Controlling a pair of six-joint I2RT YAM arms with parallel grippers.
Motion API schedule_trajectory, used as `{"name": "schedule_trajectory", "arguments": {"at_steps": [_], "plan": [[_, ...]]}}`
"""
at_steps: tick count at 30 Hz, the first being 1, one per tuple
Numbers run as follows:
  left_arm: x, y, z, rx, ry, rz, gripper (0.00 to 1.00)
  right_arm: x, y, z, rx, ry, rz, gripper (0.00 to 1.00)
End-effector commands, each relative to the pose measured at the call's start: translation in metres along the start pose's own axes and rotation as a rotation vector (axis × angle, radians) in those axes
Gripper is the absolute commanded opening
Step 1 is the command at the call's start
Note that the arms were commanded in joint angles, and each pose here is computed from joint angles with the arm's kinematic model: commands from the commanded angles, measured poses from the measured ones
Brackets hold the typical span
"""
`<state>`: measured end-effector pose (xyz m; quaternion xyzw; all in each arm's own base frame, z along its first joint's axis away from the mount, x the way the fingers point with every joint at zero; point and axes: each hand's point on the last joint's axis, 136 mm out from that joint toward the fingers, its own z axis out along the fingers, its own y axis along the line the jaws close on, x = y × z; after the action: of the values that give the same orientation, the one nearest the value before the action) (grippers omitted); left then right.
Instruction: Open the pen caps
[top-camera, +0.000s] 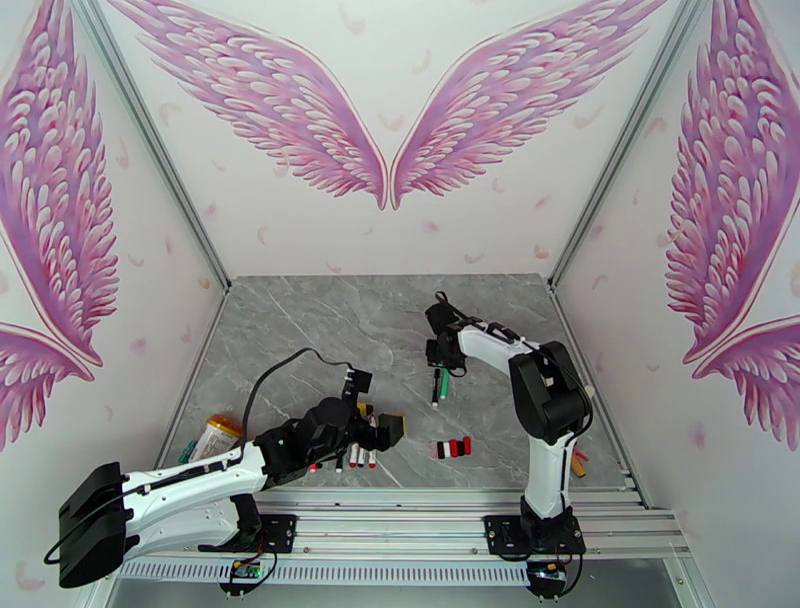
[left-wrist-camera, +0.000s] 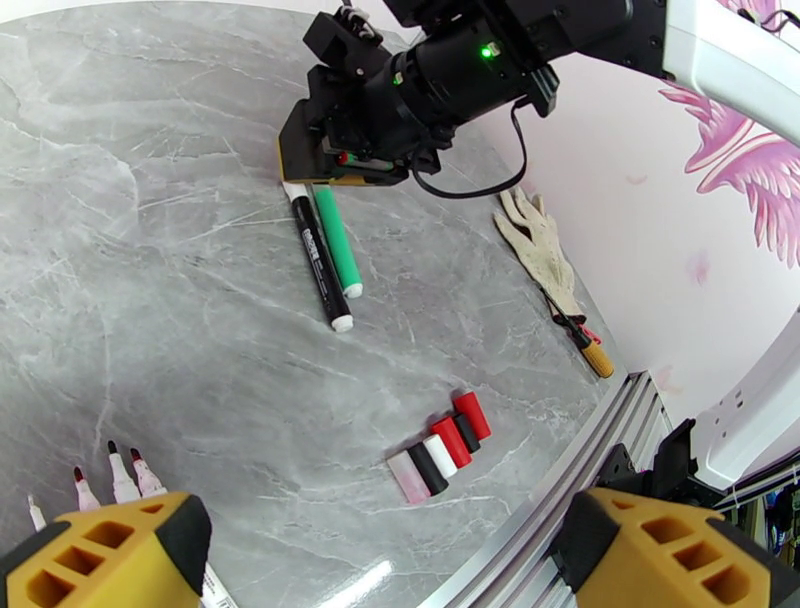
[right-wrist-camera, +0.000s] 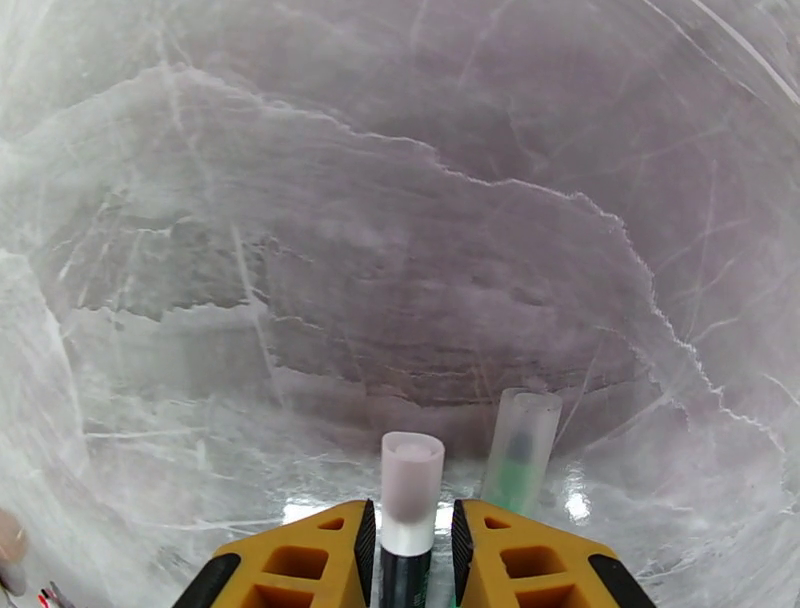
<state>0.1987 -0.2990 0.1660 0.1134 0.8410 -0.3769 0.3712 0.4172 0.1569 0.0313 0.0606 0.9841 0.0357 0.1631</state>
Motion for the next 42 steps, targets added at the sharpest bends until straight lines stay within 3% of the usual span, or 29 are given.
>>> {"name": "schedule_trajectory", "arguments": {"at_steps": [1, 20, 29, 35, 42], "plan": [[0.002, 0.004, -0.002, 0.001, -0.002, 0.002, 0.99, -0.001, 0.001, 0.007, 0.029, 0.006, -0.011, 0.3], [0.006, 0.007, 0.0, -0.005, 0.014, -0.011, 0.99, -0.007, 0.008, 0.018, 0.015, 0.005, -0.018, 0.24], [0.008, 0.006, 0.003, 0.014, 0.016, -0.055, 0.99, -0.025, 0.038, -0.047, -0.172, -0.126, 0.019, 0.21], [0.004, 0.005, 0.006, 0.069, 0.025, -0.118, 0.98, -0.013, 0.056, -0.093, -0.345, -0.186, 0.048, 0.2], [-0.008, -0.015, 0.009, 0.227, 0.03, -0.174, 0.93, 0.014, 0.08, -0.163, -0.626, -0.293, 0.059, 0.19]]}}
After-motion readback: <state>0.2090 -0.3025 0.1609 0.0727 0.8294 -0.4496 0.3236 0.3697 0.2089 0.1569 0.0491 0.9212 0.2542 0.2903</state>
